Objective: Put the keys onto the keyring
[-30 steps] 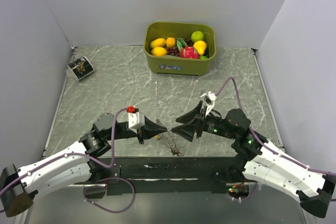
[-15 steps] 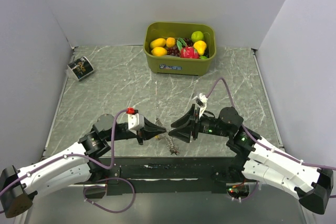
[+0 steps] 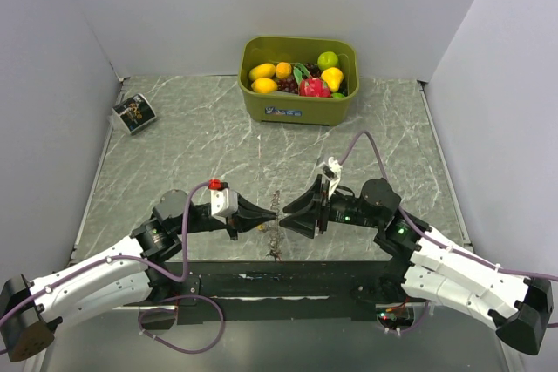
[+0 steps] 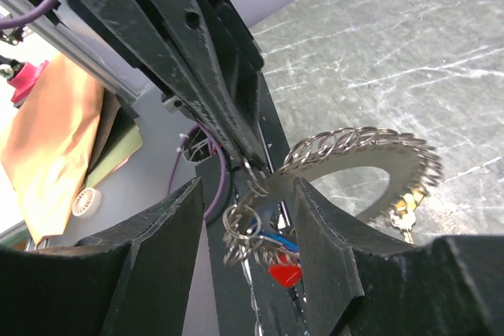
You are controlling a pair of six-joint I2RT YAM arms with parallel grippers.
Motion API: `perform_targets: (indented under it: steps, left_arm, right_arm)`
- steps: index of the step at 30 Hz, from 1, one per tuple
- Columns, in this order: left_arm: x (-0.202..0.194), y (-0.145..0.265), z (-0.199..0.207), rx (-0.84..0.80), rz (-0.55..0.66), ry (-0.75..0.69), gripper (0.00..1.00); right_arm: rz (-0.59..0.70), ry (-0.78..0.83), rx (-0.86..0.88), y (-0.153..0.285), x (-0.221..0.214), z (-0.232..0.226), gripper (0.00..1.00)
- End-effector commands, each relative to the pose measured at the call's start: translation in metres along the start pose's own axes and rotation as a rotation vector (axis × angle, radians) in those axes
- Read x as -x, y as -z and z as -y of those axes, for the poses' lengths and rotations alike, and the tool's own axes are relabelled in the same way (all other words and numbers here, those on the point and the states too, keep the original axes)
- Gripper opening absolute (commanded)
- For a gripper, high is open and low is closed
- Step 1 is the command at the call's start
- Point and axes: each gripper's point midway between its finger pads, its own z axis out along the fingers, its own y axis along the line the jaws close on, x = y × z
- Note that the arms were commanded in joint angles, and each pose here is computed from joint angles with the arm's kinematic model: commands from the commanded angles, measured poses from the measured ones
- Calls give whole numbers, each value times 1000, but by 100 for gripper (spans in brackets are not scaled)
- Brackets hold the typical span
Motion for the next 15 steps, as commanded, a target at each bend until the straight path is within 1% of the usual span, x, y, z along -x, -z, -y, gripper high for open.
perform_targets:
  steps: [1,3,6,7,9,12,13,14,15]
  left_arm:
    - [34,-4,6,-38,108,-50,1]
    - [35,-4,7,-45,114,-50,2]
    - [36,-4,9,-56,121,-48,1]
    - [37,-4,10,-63,124,-50,1]
    - [36,-5,12,-74,119,-50,1]
    - [34,-6,13,-86,106,-50,1]
    - [34,-6,13,-88,103,-50,1]
    - [32,-6,13,-90,98,-46,1]
    - [32,-6,14,-92,96,-46,1]
  right_arm:
    - [35,43,23,-4,10,-3,56]
    - [32,38,22,-5,10,-2,55]
    - [38,37,22,-7,11,-2,51]
    - [41,32,16,-7,12,-1,47]
    - [41,26,10,-8,12,0,42]
    - [48,15,-1,-9,14,1,30]
    - [52,10,-12,-9,15,3,18]
    - [54,12,-11,-8,15,3,12]
    - [53,10,-13,-8,15,3,3]
